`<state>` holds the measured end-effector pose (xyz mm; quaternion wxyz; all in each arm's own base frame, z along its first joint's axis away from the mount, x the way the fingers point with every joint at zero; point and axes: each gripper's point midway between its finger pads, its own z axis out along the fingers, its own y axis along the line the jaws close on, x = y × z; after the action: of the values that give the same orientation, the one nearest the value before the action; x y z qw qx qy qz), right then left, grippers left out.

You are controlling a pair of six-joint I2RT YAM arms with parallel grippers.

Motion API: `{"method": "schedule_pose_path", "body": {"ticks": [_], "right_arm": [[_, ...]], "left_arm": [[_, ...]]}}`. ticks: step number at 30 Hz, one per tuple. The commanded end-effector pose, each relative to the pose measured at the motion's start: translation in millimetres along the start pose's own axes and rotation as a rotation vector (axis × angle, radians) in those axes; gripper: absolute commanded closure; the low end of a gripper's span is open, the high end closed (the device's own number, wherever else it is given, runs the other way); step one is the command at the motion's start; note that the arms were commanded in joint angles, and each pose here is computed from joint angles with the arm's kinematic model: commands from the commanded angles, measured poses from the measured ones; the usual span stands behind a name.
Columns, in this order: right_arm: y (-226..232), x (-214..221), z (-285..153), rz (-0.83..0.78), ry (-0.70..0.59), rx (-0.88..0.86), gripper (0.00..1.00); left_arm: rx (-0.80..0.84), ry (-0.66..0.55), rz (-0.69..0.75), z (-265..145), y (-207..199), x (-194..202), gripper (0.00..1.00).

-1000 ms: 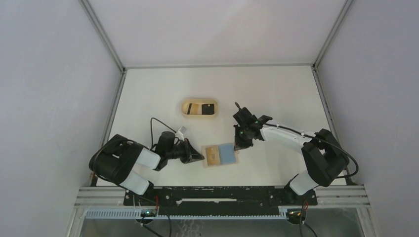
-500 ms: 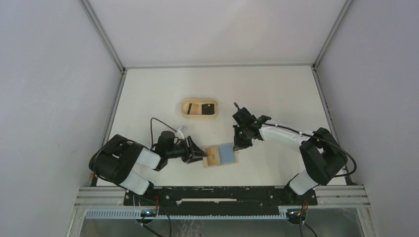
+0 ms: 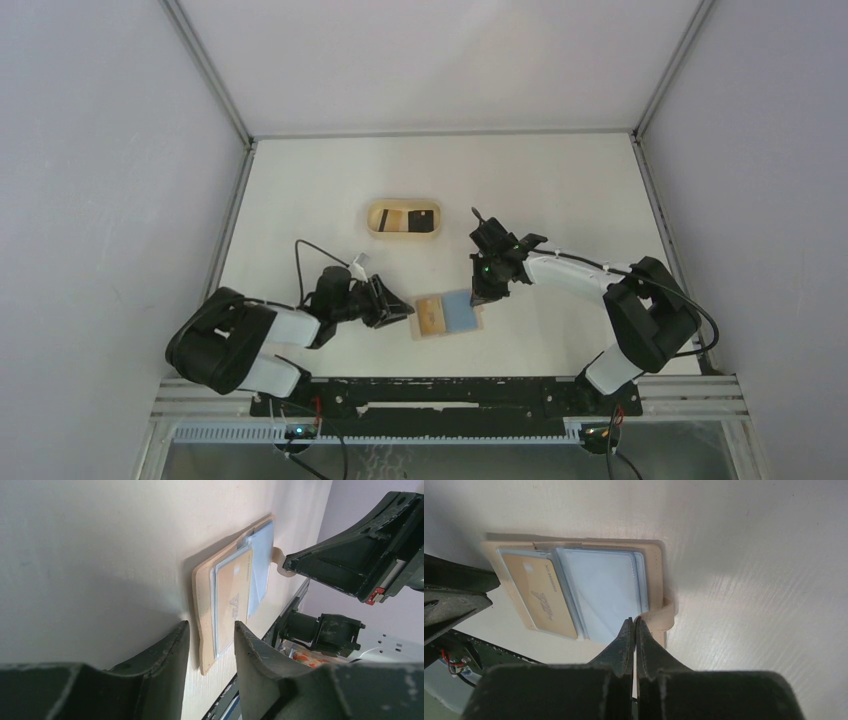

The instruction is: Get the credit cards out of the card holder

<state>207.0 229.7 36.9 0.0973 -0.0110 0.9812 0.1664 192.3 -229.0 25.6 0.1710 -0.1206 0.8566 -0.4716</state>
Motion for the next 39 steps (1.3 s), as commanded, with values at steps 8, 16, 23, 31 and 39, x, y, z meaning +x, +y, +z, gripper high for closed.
{"method": "schedule_pose_path", "body": {"ticks": [8,16,23,31,39], "right_arm": [[12,-17,-4,-0.023,-0.048,-0.042,1.00],[12,-17,-3,-0.022,-0.046,-0.041,1.00],[12,-16,-2,-0.024,-0.043,-0.042,1.00],[15,-18,-3,-0.025,-0.048,-0.054,1.00],[28,-41,-34,-0.075,-0.166,-0.098,0.37]], "left_arm": [[-0.040,0.007,0.013,5,3,2,0.58],[-0.017,0.023,0.029,7,-11,5,0.59],[0.005,0.003,0.023,5,-15,3,0.83],[0.026,-0.006,0.030,5,-22,0,1.00],[0.027,-0.025,0.047,6,-29,-7,1.00]]}}
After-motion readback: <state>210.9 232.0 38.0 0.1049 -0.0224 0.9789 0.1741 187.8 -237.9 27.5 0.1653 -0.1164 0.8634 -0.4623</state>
